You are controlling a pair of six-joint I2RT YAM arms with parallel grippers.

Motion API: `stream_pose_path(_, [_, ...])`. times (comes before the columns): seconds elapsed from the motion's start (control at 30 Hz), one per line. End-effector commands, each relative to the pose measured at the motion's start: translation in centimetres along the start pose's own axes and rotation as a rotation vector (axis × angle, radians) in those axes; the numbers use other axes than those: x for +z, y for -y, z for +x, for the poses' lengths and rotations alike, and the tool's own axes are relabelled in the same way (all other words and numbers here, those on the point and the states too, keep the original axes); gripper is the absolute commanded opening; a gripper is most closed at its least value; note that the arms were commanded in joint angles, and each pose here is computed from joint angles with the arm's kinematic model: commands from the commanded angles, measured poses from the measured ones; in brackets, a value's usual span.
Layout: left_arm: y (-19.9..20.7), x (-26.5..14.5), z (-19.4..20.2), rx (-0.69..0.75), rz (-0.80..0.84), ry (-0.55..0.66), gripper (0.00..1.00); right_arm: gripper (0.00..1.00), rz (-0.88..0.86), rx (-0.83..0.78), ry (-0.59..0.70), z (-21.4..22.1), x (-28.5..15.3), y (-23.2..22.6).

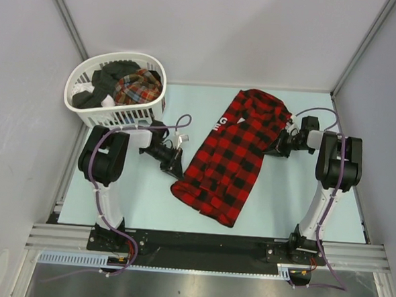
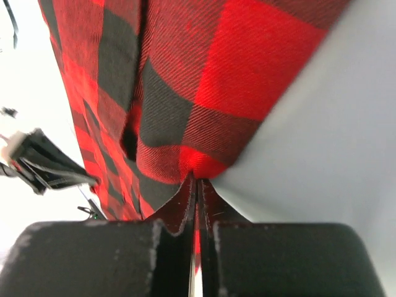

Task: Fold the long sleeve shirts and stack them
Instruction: Fold the shirt

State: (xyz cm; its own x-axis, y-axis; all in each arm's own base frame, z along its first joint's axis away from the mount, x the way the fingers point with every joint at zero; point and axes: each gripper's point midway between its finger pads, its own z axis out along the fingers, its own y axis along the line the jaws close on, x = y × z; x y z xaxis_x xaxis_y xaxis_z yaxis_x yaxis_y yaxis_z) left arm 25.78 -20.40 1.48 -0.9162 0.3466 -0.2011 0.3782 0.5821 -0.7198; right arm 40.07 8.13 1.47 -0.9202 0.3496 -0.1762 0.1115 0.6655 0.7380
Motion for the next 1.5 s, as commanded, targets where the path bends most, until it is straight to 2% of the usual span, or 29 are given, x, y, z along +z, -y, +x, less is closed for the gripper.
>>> stream_pose_path(0.0, [0.8, 1.9, 4.0, -0.065, 0.044, -0.089, 0.00, 0.00, 0.234, -0.055, 0.005, -1.5, 2.0, 4.8])
stream_pose_path(0.1, [2.0, 2.7, 7.2, -0.118, 0.063, -0.130, 0.00, 0.00, 0.280, -0.129, -0.008, -3.2, 2.9, 4.3])
stream_pose_path(0.23, [3.4, 3.6, 8.9, -0.093, 0.062, -0.100, 0.00, 0.00, 0.336, -0.210, -0.073, -4.1, 4.3, 3.2])
stream_pose_path(0.33, [3.0, 3.4, 8.1, -0.080, 0.013, -0.078, 0.00, 0.00, 0.343, -0.226, -0.069, -5.5, 4.7, 2.8])
stream_pose_path(0.47, [0.8, 3.0, 7.8, -0.091, -0.073, -0.093, 0.00, 0.00, 0.341, -0.243, -0.108, -5.2, 5.6, 1.7])
stream_pose_path(0.57, [0.1, 2.4, 7.3, -0.125, -0.074, -0.074, 0.00, 0.04, 0.341, -0.225, -0.130, -4.4, 5.2, 1.8])
stream_pose_path(0.73, [1.0, 1.7, 7.3, -0.097, -0.056, -0.044, 0.02, 0.10, 0.319, -0.240, -0.200, -1.6, 4.9, 0.6])
stream_pose_path(0.8, [1.3, 1.3, 7.3, -0.095, -0.050, -0.052, 0.06, 0.13, 0.314, -0.251, -0.235, -0.2, 4.8, 0.3])
stream_pose_path(0.93, [1.7, 0.7, 6.6, -0.068, -0.034, -0.075, 0.15, 0.36, 0.328, -0.273, -0.251, -0.2, 3.3, -0.1])
stream_pose_path(0.97, [2.1, 0.5, 7.0, -0.088, -0.020, -0.100, 0.16, 0.37, 0.316, -0.269, -0.258, -0.2, 3.0, -0.5])
stream_pose_path(1.0, [2.5, 0.4, 6.9, -0.091, 0.001, -0.110, 0.21, 0.38, 0.308, -0.309, -0.264, -0.5, 2.5, -0.4])
stream_pose_path(1.07, [4.3, -0.2, 6.4, -0.067, 0.085, -0.104, 0.30, 0.48, 0.290, -0.352, -0.253, -1.4, 1.2, -1.5])
stream_pose_path(1.13, [5.1, -1.2, 5.2, -0.029, 0.103, -0.060, 0.36, 0.58, 0.257, -0.422, -0.229, -2.6, 0.0, -2.4])
stream_pose_path(1.17, [5.3, -2.1, 4.0, 0.000, 0.085, -0.007, 0.42, 0.61, 0.240, -0.453, -0.206, -3.2, -0.7, -3.1])
stream_pose_path(1.2, [5.2, -2.8, 2.6, 0.031, 0.060, 0.036, 0.44, 0.63, 0.221, -0.477, -0.186, -3.7, -1.0, -3.8])
stream_pose_path(1.27, [3.9, -4.0, -0.8, 0.072, -0.055, 0.146, 0.53, 0.63, 0.203, -0.519, -0.119, -5.7, -0.9, -4.9])
stream_pose_path(1.33, [2.5, -5.5, -5.5, 0.129, -0.197, 0.258, 0.56, 0.61, 0.203, -0.531, -0.073, -7.3, -0.2, -5.8])
stream_pose_path(1.47, [0.3, -6.1, -11.9, 0.134, -0.342, 0.332, 0.56, 0.56, 0.188, -0.500, 0.024, -11.0, 1.6, -6.7])
